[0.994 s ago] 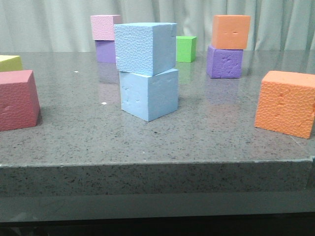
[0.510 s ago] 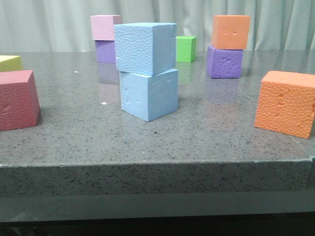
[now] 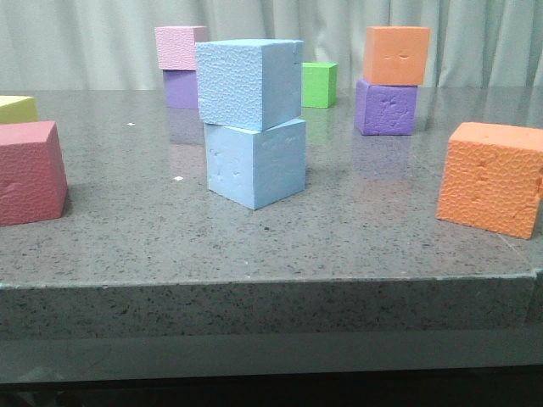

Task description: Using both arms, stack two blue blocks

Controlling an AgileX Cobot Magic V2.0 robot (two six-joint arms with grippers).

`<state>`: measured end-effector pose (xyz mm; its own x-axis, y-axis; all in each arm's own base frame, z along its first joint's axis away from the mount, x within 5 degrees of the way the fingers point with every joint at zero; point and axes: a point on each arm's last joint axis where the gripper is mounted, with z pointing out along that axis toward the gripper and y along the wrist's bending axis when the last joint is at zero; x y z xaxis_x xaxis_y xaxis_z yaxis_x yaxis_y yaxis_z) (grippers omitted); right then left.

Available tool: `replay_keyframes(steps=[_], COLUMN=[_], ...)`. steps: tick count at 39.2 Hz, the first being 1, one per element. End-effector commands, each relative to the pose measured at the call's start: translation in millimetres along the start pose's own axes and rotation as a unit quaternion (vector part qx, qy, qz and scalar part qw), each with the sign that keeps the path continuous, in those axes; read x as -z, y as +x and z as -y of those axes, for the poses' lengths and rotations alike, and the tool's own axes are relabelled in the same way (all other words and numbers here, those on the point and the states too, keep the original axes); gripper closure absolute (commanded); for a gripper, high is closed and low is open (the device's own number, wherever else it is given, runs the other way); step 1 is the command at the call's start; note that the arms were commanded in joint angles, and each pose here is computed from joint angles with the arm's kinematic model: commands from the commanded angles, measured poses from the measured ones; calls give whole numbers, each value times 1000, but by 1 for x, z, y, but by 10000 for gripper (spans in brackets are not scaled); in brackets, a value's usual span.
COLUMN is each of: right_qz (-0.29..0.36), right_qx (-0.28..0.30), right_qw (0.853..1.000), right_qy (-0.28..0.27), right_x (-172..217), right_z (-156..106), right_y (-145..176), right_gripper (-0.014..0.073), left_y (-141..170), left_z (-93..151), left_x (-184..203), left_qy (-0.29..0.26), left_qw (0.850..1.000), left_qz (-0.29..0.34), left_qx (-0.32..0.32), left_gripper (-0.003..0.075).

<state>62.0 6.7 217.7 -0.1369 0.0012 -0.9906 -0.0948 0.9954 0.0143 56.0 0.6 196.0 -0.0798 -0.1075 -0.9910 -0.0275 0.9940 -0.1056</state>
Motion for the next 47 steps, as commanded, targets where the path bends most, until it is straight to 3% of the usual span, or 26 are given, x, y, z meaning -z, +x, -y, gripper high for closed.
replay_keyframes(steps=[1,10,47], right_qz=[64,56,53], right_qx=[5,5,2], right_qw=[998,998,998], right_qy=[9,8,42], right_x=[2,4,4], right_z=[2,1,5], right_y=[0,22,22], right_gripper=[666,666,666], left_y=[-8,-8,-8], left_z=[0,0,0], left_x=[2,2,2], left_qy=[2,2,2], left_qw=[999,999,999], left_qz=[52,52,51], left_qx=[7,7,7], left_gripper=[741,741,741])
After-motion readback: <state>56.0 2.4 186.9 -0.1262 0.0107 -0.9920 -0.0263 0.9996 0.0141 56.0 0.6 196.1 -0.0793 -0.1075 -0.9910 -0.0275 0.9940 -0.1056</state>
